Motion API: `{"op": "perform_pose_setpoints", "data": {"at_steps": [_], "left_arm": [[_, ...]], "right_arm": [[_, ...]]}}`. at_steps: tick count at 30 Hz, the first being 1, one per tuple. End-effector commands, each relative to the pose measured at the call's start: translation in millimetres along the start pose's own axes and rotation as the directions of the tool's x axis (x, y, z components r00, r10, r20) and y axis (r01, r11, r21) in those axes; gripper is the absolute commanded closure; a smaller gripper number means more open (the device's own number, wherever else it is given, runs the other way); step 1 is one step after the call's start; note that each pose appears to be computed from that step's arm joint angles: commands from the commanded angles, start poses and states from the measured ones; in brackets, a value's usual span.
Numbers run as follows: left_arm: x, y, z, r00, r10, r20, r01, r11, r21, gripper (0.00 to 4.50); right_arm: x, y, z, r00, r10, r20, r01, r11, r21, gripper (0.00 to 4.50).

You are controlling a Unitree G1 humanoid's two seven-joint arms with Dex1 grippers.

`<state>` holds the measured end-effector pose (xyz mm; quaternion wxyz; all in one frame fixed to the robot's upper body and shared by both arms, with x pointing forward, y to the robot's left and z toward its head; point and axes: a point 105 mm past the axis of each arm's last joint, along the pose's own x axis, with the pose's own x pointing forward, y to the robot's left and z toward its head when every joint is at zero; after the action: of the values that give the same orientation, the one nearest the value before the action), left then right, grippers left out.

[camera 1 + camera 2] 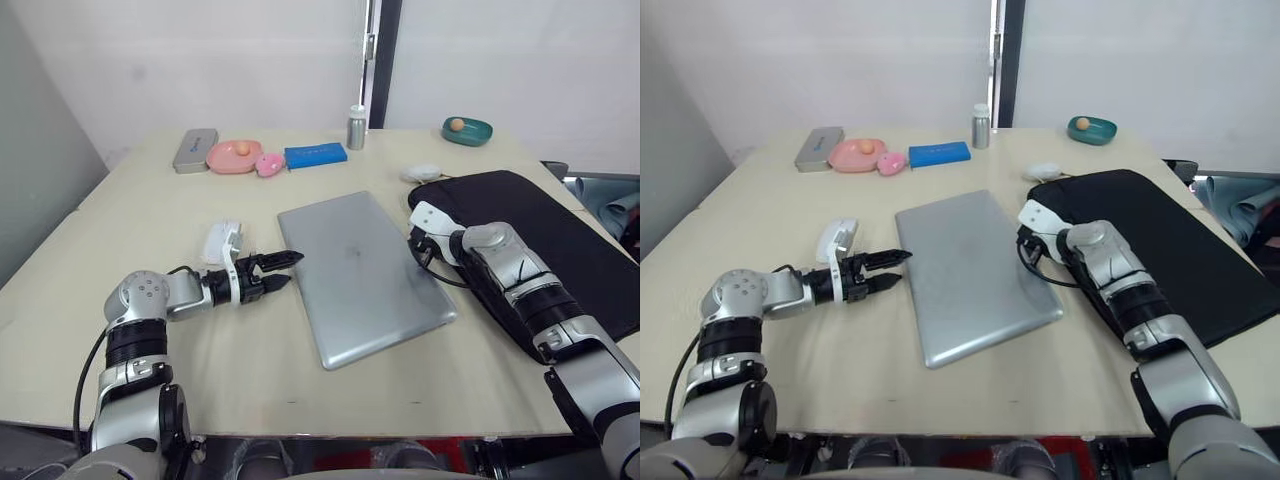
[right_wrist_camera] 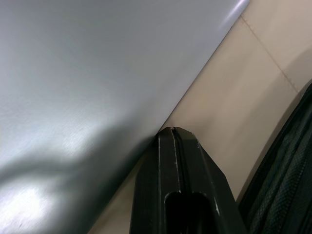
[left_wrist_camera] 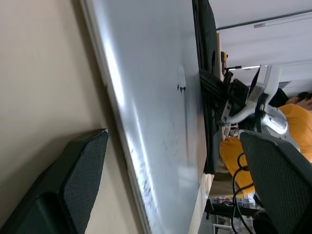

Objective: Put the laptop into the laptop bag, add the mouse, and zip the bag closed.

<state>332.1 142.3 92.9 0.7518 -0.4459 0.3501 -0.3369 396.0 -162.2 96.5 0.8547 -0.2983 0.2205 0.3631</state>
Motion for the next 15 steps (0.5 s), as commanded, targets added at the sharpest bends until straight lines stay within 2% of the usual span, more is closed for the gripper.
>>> {"op": "perform_pose_setpoints", "data": {"at_steps": [1, 10, 15], "left_arm": [[3, 13, -8, 0.998, 0.061, -0.02, -0.061, 0.998, -0.025, 0.0], [1, 15, -33, 0.994, 0.05, -0.102, -0.053, 0.998, -0.033, 0.0], [4, 9, -39, 0.991, 0.02, -0.129, -0.024, 0.999, -0.027, 0.0]], "right_arm": [[4, 17, 14, 0.995, 0.083, 0.055, -0.083, 0.997, 0.005, 4.49], [0, 49, 36, 0.963, 0.208, 0.173, -0.217, 0.976, 0.034, 4.49], [-10, 73, 35, 0.93, 0.322, 0.18, -0.327, 0.945, -0.002, 4.49]]}}
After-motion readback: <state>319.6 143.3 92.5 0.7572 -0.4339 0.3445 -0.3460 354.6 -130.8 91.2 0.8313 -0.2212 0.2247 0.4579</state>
